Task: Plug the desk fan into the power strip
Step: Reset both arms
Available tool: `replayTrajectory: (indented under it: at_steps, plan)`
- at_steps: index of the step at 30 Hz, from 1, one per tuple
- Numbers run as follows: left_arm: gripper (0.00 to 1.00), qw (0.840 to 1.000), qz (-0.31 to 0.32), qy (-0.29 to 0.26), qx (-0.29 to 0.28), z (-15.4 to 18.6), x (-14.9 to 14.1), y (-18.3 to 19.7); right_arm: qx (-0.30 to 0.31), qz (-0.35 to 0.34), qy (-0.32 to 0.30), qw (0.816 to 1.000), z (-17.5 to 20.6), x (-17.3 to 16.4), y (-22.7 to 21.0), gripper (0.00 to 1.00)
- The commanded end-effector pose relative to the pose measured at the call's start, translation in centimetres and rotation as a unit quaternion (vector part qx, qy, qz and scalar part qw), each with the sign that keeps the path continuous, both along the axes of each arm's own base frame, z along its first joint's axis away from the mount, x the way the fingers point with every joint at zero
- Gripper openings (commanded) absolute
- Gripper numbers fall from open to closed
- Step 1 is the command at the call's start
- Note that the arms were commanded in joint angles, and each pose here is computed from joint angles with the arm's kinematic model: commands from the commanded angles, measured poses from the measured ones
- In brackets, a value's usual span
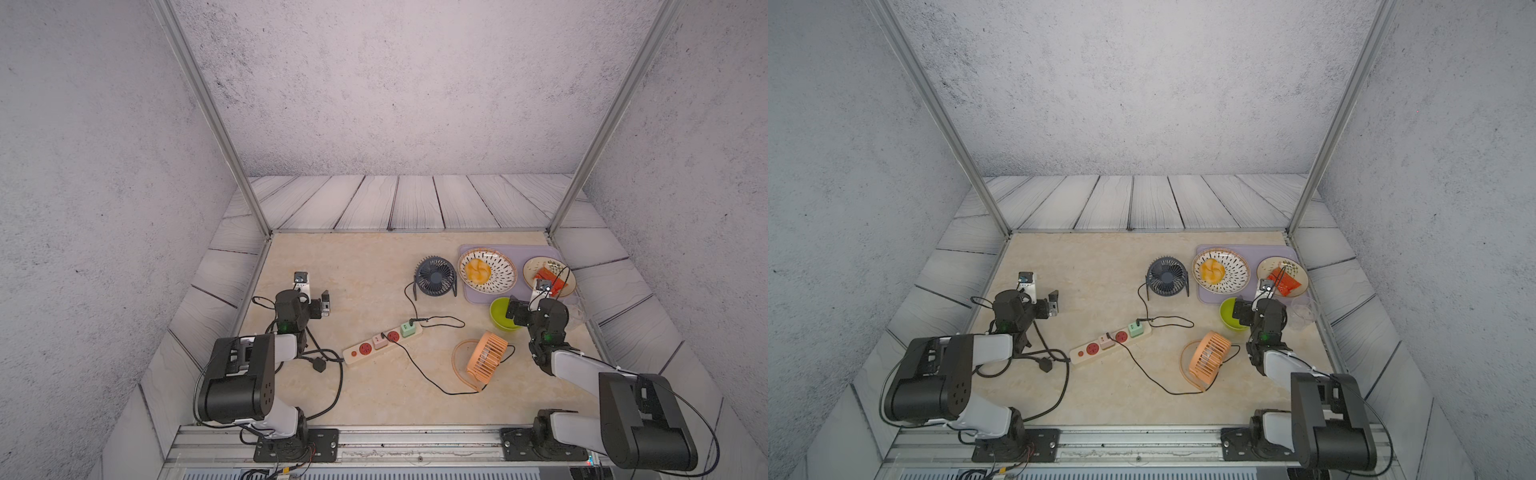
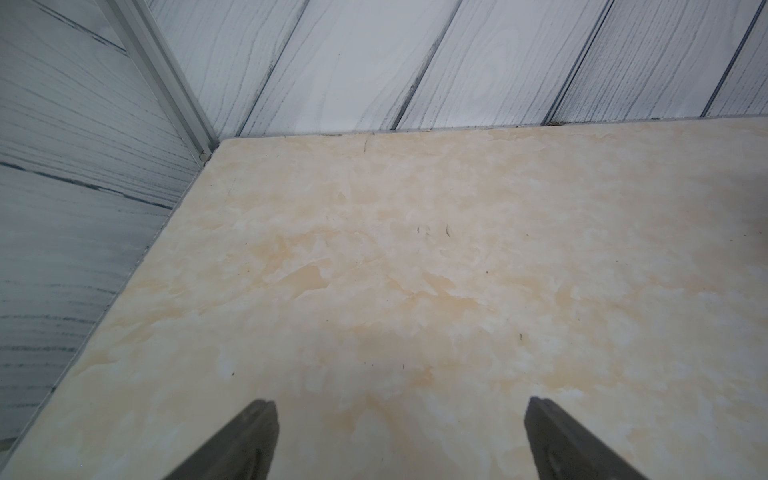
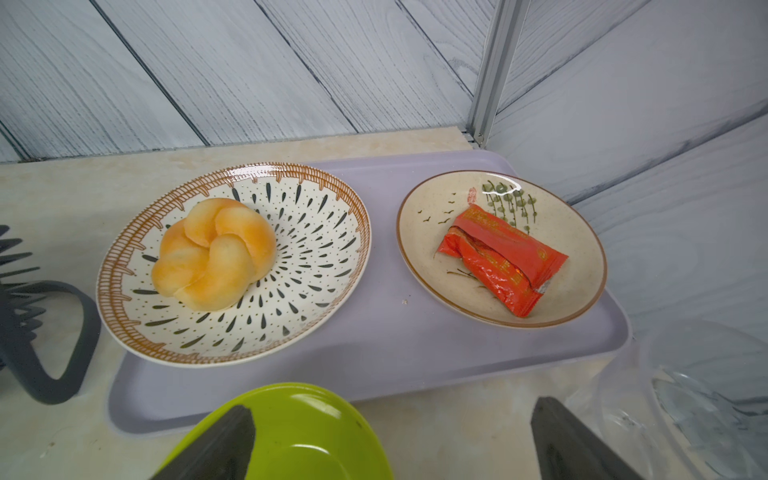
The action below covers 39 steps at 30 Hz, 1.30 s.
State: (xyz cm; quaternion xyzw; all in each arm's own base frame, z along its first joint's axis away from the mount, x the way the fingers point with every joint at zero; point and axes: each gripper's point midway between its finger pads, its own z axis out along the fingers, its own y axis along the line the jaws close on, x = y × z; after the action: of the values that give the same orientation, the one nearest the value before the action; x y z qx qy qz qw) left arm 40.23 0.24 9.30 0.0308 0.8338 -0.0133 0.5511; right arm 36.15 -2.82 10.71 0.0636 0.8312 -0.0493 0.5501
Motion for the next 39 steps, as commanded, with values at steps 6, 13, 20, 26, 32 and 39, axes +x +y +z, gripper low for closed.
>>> replayTrajectory:
  at_steps: [6,13,20,26,32,39]
  plan:
    - [1.0,1.0,0.001,-0.006,-0.004,0.5,0.3,-0.1,0.006,0.01,-0.045,0.999,0.7,1.8,0.2,0.99]
    - [1.0,1.0,0.001,-0.006,-0.004,0.5,0.3,-0.1,0.002,0.035,-0.073,0.997,-0.8,2.5,1.0,0.99]
    - [0.99,1.0,0.001,-0.006,-0.004,0.5,0.3,-0.1,0.005,0.022,-0.04,0.999,-1.3,3.6,0.6,0.99]
    - [1.0,1.0,0.001,-0.006,-0.004,0.5,0.3,-0.2,0.006,0.022,-0.014,1.0,-1.7,3.6,0.5,0.99]
    - [1.0,1.0,0.001,-0.005,-0.004,0.5,0.4,-0.2,0.005,0.023,-0.024,0.999,-1.6,3.6,0.5,0.99]
    - [1.0,1.0,0.001,-0.005,-0.004,0.4,0.4,-0.2,0.003,0.035,-0.048,0.998,-0.8,3.1,0.9,0.99]
